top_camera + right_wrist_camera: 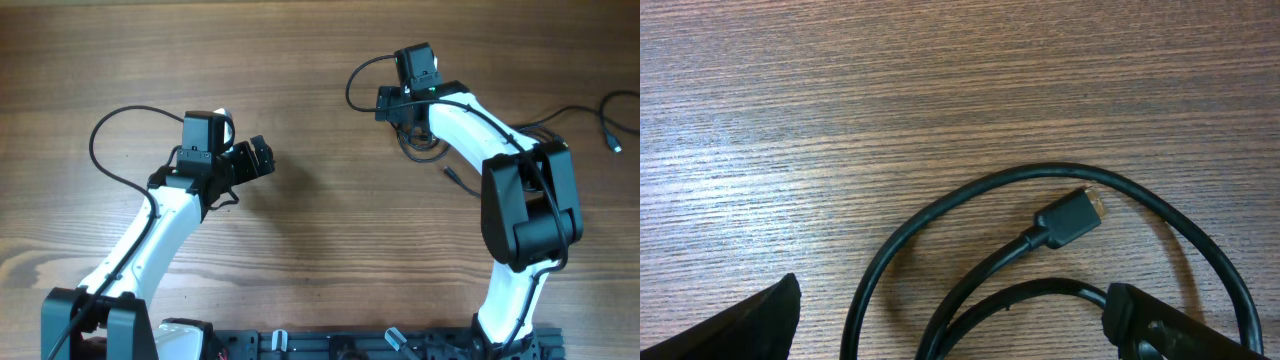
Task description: Untangle cables
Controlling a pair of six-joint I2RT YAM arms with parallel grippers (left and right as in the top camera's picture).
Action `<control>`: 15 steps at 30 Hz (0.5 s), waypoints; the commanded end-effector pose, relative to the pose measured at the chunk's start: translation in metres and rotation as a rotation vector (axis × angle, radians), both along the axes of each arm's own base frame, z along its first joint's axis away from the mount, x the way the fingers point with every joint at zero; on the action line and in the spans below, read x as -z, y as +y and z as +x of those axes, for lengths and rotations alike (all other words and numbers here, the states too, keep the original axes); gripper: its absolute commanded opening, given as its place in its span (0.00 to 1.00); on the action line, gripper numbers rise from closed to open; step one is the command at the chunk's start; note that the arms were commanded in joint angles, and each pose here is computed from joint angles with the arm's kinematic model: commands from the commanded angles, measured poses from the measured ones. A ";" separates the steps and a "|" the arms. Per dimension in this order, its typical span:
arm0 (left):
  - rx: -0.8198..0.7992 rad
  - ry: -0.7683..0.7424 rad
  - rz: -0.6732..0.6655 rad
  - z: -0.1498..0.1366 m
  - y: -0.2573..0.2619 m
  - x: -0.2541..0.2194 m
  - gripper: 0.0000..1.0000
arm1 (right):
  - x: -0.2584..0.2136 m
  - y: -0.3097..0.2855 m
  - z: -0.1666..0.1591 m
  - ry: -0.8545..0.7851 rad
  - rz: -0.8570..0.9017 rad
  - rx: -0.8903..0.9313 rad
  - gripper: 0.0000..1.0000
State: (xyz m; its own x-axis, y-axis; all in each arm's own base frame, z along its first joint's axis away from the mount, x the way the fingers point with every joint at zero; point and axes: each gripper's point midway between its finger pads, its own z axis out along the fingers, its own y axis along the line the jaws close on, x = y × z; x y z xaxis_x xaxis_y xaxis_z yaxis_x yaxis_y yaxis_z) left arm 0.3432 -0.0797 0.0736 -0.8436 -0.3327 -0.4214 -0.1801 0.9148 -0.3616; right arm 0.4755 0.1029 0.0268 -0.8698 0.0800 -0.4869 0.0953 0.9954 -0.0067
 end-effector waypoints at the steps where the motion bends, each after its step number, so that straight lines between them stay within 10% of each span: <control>1: 0.023 0.014 0.006 -0.003 -0.002 0.006 1.00 | -0.010 -0.001 0.001 -0.023 -0.013 -0.006 1.00; 15: 0.023 0.014 0.006 -0.003 -0.002 0.006 1.00 | -0.010 -0.001 0.001 -0.023 -0.013 -0.006 1.00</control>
